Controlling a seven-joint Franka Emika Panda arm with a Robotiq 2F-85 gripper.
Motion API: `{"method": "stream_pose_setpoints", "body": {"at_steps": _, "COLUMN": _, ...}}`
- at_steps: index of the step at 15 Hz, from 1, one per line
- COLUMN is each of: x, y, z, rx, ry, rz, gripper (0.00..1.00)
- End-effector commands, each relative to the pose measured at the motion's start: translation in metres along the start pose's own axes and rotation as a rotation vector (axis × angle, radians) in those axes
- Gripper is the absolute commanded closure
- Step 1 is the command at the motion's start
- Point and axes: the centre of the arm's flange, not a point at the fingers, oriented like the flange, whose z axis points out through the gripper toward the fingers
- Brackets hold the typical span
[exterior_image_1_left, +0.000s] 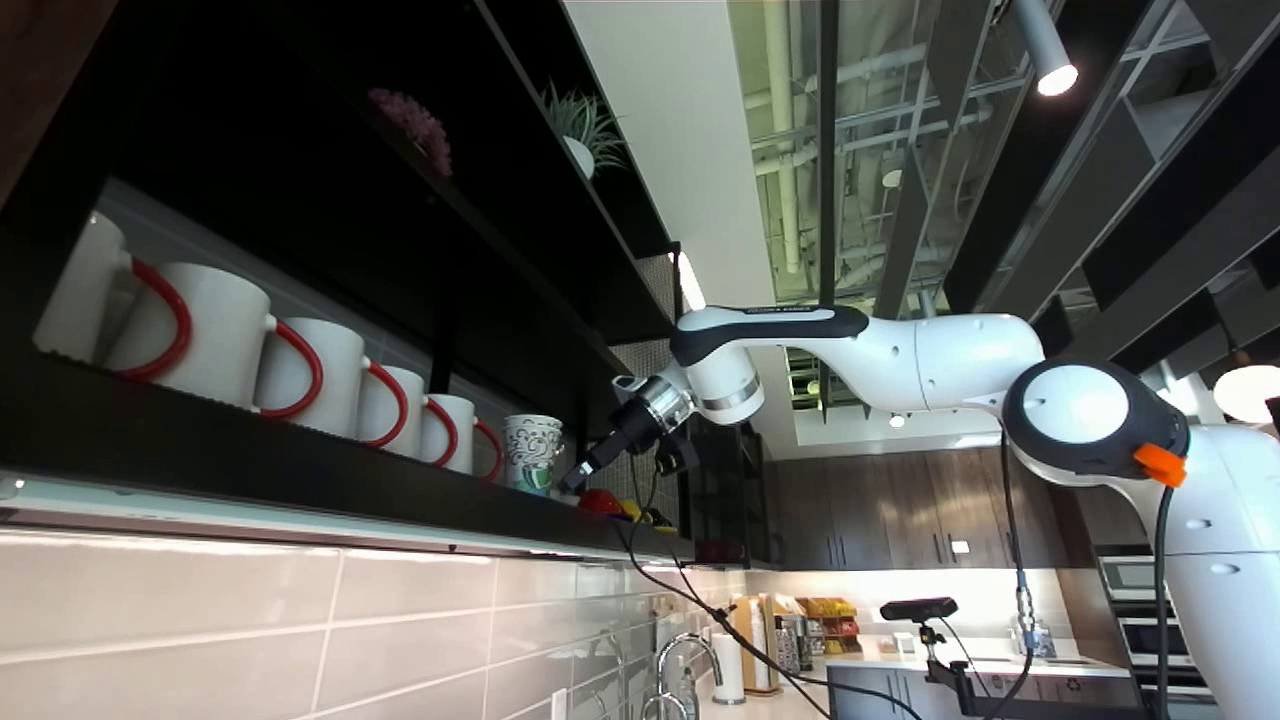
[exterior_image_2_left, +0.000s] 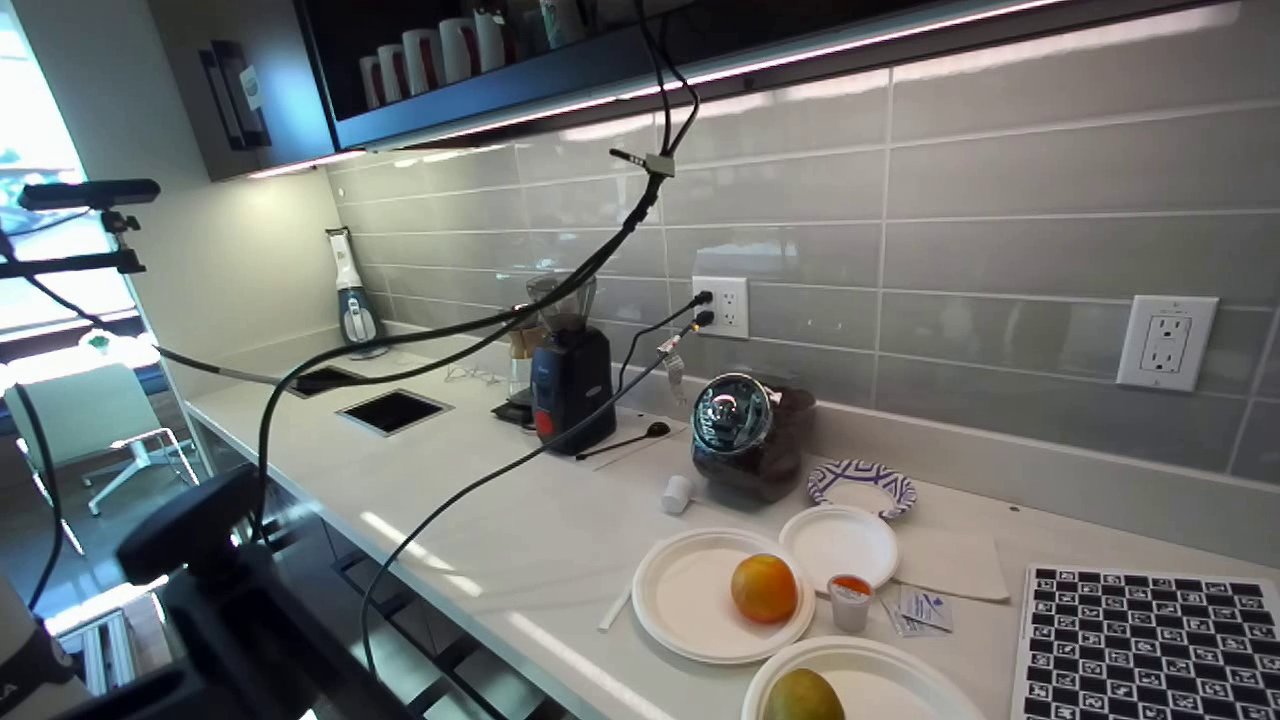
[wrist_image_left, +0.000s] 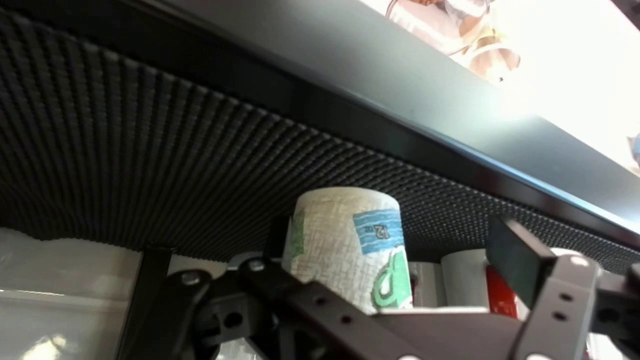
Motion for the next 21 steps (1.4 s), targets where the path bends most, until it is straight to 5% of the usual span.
{"method": "stream_pose_setpoints", "body": {"at_steps": 1, "x": -0.006, "y": -0.005, "z": 0.004, "rx": 0.010, "ry": 0.061, "rz": -0.001, "gripper": 0.00}}
{"method": "stream_pose_setpoints", "body": {"at_steps": 21, "x": -0.005, "y": -0.002, "z": 0.026, "rx": 0.002, "ry": 0.129, "rz": 0.067, "gripper": 0.05}}
